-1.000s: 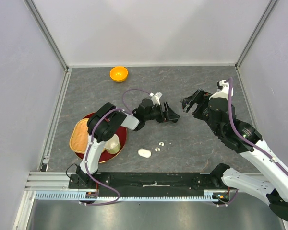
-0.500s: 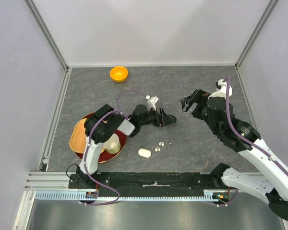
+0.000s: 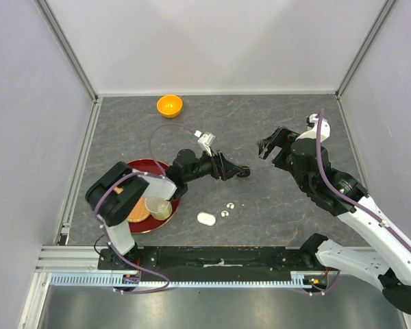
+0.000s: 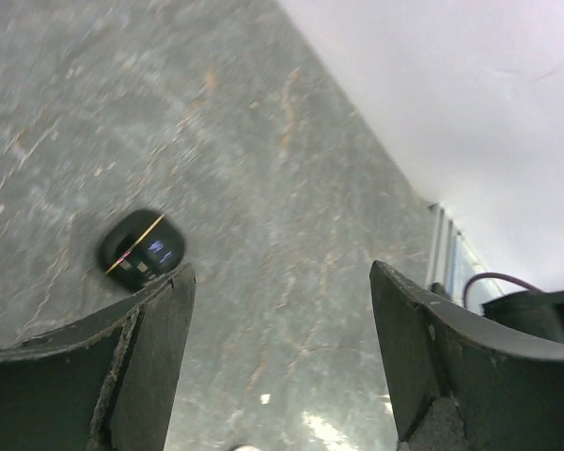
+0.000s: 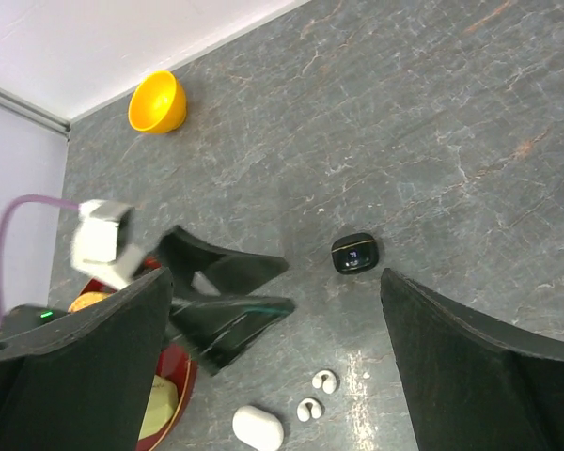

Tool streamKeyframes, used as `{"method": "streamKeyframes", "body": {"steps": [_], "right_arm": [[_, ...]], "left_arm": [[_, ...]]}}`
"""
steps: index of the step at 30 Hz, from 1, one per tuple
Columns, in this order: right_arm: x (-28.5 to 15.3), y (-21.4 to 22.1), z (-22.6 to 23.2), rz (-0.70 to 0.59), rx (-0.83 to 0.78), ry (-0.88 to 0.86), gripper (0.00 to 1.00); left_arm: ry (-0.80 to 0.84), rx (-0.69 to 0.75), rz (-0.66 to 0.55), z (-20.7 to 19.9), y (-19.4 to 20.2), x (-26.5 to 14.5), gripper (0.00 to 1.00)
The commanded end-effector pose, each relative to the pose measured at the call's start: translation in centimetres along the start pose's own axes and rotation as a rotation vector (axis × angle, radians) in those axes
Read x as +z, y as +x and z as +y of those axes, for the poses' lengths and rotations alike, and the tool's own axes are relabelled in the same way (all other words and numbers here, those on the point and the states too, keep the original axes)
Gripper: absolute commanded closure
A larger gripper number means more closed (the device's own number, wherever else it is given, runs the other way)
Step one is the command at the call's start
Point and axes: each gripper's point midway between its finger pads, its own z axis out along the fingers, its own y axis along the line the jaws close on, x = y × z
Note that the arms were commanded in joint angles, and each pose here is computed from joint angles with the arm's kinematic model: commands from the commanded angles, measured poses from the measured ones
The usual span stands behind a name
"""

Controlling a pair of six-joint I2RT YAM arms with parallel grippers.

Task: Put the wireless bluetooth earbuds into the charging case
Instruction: Place the charging case at the center of the board, then pick up the charging case at the center of the board.

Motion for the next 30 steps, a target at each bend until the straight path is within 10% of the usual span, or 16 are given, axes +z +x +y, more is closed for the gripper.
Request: {"method": "streamKeyframes", "body": {"steps": [1,15,30], "right_arm": [[0.6,-0.8,0.1,-0.052,-0.004,-0.003,0.02],[2.9,-1.6,8.3,-0.077,0.103,-0.303,0.02],[4.0,0.3,14.1,0.026,0.127,-0.532,0.02]], "left_arm": [[0.207,0.187,-0.123,-7.6,-5.4,-2.5,0.20],[0.740,0.324,-0.112,-22.6,-8.3,-10.9,0.21],[1.100,0.459,0.177,-31.6,-4.0,-12.5,0.21]]}}
